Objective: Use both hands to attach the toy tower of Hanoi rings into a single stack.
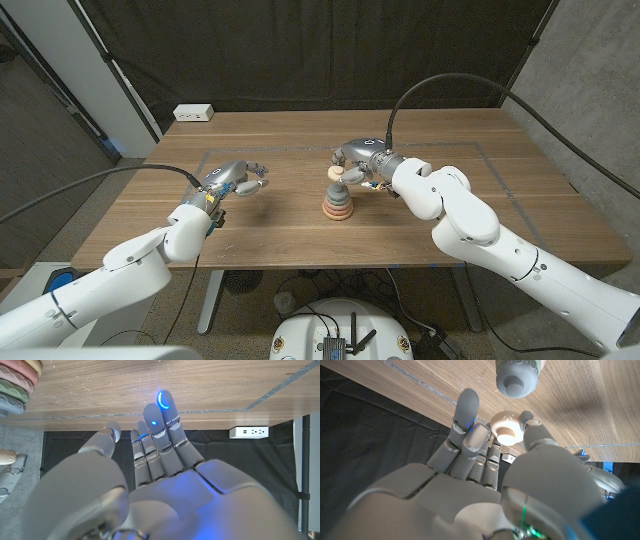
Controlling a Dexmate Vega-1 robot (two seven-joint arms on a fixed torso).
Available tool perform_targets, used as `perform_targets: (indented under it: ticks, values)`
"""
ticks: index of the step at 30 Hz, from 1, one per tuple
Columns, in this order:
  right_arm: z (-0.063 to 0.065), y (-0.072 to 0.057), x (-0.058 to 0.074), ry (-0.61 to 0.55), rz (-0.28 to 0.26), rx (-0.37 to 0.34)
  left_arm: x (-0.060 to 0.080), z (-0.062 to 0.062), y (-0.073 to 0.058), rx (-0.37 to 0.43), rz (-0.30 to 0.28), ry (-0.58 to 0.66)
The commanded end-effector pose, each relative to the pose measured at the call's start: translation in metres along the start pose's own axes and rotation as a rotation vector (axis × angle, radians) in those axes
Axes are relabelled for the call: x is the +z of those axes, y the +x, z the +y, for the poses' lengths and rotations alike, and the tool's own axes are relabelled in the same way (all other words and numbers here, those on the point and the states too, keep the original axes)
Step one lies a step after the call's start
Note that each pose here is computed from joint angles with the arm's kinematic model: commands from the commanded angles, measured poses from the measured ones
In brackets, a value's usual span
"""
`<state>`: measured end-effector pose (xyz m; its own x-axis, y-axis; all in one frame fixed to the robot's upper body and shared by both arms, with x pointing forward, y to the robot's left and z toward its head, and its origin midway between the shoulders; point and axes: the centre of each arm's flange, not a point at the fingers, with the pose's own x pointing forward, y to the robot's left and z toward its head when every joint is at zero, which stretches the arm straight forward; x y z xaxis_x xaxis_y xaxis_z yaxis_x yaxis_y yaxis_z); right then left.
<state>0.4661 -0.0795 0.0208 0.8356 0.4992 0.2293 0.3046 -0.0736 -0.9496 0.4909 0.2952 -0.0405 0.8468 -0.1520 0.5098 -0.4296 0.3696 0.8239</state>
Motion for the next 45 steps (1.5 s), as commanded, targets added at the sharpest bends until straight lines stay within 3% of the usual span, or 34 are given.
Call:
perform_targets:
  ticks: [1,45]
  values:
    - [0.006,0.01,0.002,-0.01,0.008,0.048,-0.002,0.001,-0.005,0.008,0.013,0.0]
    - [0.021,0.02,-0.001,0.009,0.031,0.11,-0.005,-0.003,-0.008,-0.005,0.019,-0.012]
